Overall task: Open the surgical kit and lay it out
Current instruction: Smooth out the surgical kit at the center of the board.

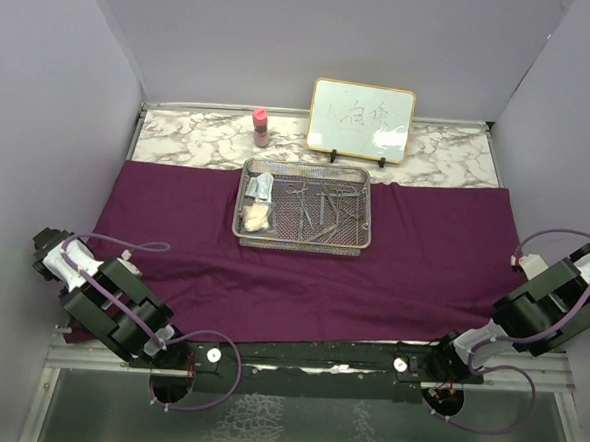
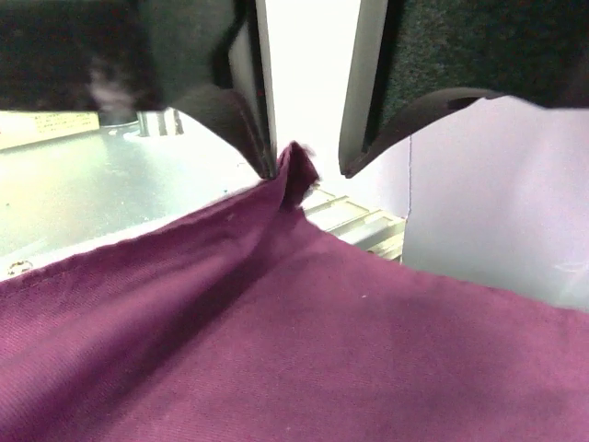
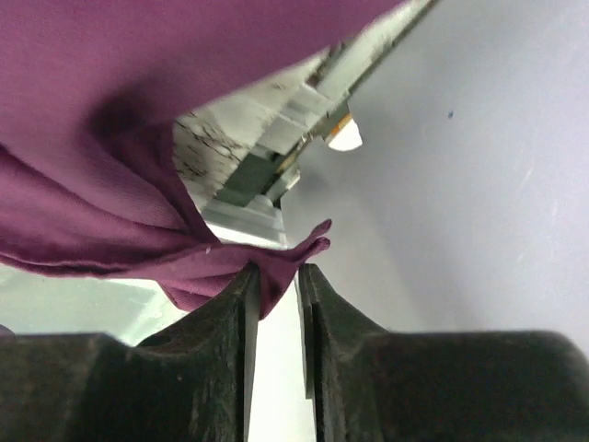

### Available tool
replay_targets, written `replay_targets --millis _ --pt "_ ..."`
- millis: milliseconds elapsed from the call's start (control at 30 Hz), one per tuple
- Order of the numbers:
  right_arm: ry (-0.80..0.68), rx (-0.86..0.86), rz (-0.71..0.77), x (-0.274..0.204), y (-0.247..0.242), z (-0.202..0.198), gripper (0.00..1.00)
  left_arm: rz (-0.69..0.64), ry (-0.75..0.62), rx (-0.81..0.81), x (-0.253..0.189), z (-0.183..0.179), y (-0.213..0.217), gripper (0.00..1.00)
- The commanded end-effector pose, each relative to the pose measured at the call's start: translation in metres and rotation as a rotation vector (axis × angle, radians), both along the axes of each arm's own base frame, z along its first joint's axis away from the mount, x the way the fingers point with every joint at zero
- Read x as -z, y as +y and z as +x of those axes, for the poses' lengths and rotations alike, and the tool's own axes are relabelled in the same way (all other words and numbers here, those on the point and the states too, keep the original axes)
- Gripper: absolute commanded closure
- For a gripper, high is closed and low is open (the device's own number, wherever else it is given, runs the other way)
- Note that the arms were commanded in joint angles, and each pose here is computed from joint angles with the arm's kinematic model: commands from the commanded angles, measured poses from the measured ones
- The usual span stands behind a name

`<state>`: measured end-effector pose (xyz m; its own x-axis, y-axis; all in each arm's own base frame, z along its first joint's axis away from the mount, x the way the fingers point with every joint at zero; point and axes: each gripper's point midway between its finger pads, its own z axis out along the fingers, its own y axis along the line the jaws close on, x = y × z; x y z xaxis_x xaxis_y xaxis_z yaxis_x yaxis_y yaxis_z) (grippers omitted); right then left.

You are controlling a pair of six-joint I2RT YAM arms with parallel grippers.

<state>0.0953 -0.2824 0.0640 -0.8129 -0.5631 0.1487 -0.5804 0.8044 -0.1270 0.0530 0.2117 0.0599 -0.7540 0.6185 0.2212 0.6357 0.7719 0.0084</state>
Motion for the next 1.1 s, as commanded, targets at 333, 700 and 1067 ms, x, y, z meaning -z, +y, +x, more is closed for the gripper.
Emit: replay_targets --millis 333,700,1067 --pt "-0.329 -0.123 0.357 -0.032 0.071 0.057 0.42 -0.075 -0.271 0.034 -0.039 0.057 -0.009 0.17" --pt "-0.614 -0.071 0.499 -0.068 0.107 0.121 0.34 -0.308 -0.585 -0.116 -0.083 0.162 -0.066 0.12" --pt "-0.781 0.109 0.606 -0.078 0.152 0.231 0.36 -0.486 -0.836 -0.319 -0.108 0.278 -0.102 0.13"
